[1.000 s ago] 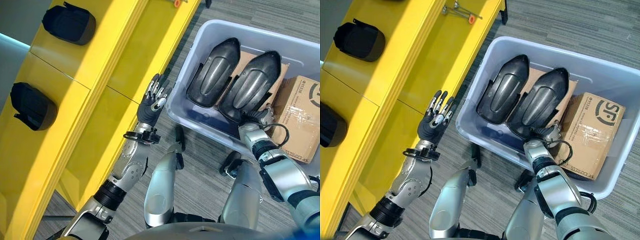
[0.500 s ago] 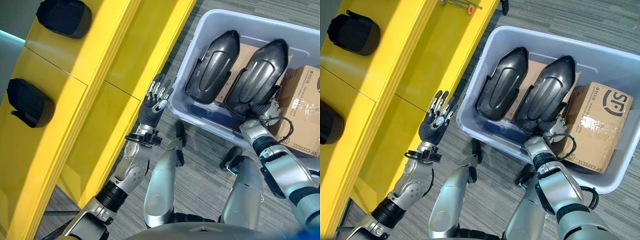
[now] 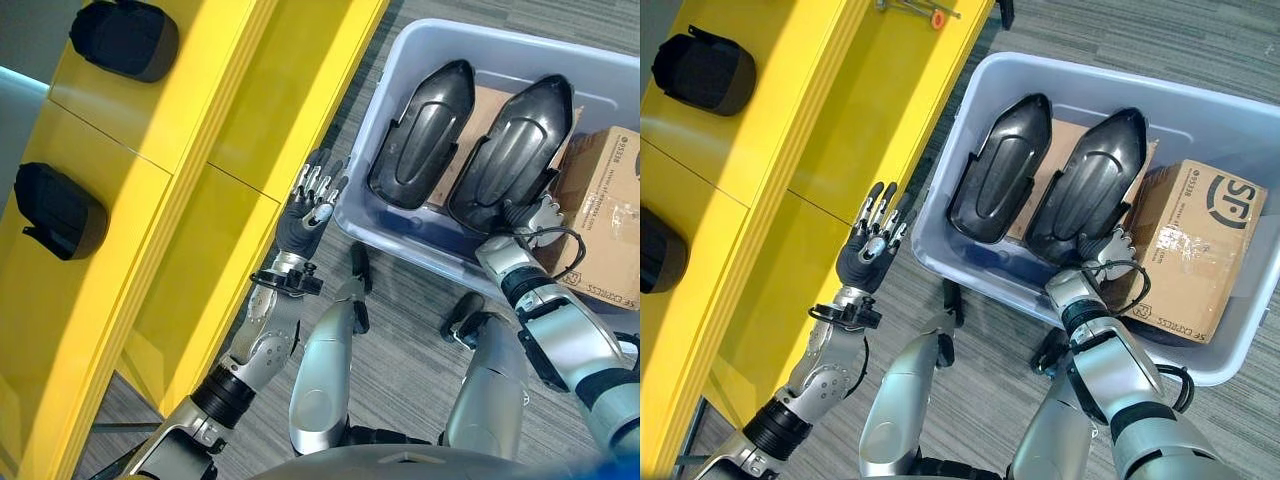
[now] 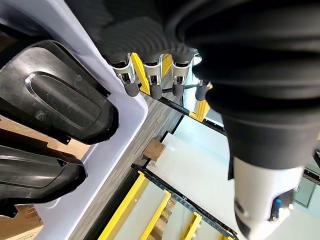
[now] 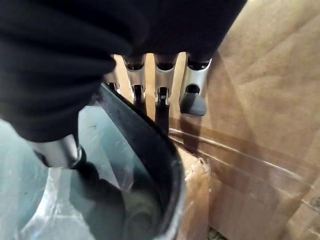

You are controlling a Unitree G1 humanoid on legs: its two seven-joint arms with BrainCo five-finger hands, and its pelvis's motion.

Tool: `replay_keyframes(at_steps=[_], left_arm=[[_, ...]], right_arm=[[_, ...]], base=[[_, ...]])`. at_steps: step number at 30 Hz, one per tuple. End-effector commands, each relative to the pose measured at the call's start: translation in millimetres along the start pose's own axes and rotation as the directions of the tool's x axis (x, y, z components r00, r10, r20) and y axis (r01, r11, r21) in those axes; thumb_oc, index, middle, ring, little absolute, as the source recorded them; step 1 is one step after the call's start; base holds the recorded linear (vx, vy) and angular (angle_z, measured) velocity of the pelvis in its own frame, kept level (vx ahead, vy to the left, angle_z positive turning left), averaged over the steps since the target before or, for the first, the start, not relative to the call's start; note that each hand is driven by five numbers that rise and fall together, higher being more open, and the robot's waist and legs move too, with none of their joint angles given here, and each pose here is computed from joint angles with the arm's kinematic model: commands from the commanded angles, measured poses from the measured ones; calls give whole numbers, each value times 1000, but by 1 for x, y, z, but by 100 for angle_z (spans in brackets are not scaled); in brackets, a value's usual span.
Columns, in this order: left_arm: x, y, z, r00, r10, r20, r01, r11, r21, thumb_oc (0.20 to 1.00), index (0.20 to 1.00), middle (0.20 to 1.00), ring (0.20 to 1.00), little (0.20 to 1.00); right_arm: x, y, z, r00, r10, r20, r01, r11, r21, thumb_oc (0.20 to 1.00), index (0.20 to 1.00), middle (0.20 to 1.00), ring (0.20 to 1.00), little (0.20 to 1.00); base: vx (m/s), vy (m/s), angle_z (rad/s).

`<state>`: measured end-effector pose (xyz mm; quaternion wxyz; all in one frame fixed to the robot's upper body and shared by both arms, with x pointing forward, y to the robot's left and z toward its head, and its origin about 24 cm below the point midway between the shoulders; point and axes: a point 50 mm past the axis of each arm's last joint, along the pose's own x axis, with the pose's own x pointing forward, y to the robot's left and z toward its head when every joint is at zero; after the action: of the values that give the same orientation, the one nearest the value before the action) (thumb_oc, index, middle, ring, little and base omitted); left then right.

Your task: Move parts from the plastic box to the shelf.

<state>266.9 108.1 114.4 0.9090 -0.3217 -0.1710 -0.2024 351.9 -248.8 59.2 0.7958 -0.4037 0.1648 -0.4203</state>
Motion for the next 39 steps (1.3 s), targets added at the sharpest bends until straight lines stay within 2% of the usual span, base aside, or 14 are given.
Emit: replay_keyframes(at_steps=[1,6,12,21,27,33,34,35,36,39], left_arm=[[6,-13,19,988,-101,116,98,995,34,1000,1000,1000,1000,1000],[1,-1,25,989,-65,130,62,998,30,1000,1000,1000,1000,1000],[-4,8,32,986,-27,163,25,1000,19,1000,1000,1000,1000,1000],[-1,9,36,985,-1,174,-4,1000,26,1000,1000,1000,1000,1000],[-5,15,37,984,28,173,-35,999,34,1000,1000,1000,1000,1000],[-9,20,32,989,47,138,-53,998,44,1000,1000,1000,1000,1000],[-9,20,32,989,48,137,-55,997,46,1000,1000,1000,1000,1000],[-8,19,32,990,48,135,-55,997,47,1000,1000,1000,1000,1000],[-8,20,33,989,50,136,-57,997,50,1000,1000,1000,1000,1000],[-6,20,33,989,50,136,-57,997,50,1000,1000,1000,1000,1000]], right_arm=[[11,-6,-32,1000,-10,-17,10,1000,-23,200,200,200,200,200],[8,-13,-34,982,-105,155,98,994,51,200,200,200,200,200],[-1,-19,-41,965,-192,177,158,969,188,200,200,200,200,200],[-12,-34,-8,898,-302,320,188,921,342,200,200,200,200,200],[-22,-33,-10,904,-286,319,155,912,379,200,200,200,200,200],[-32,-21,-17,926,-148,348,13,933,360,200,200,200,200,200],[-32,-20,-15,924,-136,356,-2,932,362,363,363,363,363,363],[-34,-19,-10,920,-111,376,-38,929,368,711,711,711,711,711],[-35,-18,-7,913,-87,398,-71,928,366,1000,1000,1000,1000,1000],[-40,-14,2,892,-20,452,-152,928,341,1000,1000,1000,1000,1000]], base=[[0,0,0],[15,9,-17],[27,-9,-21],[37,-15,-13],[64,-11,-2],[87,-11,-1],[0,0,0],[0,0,0],[0,0,0],[-17,2,-1]])
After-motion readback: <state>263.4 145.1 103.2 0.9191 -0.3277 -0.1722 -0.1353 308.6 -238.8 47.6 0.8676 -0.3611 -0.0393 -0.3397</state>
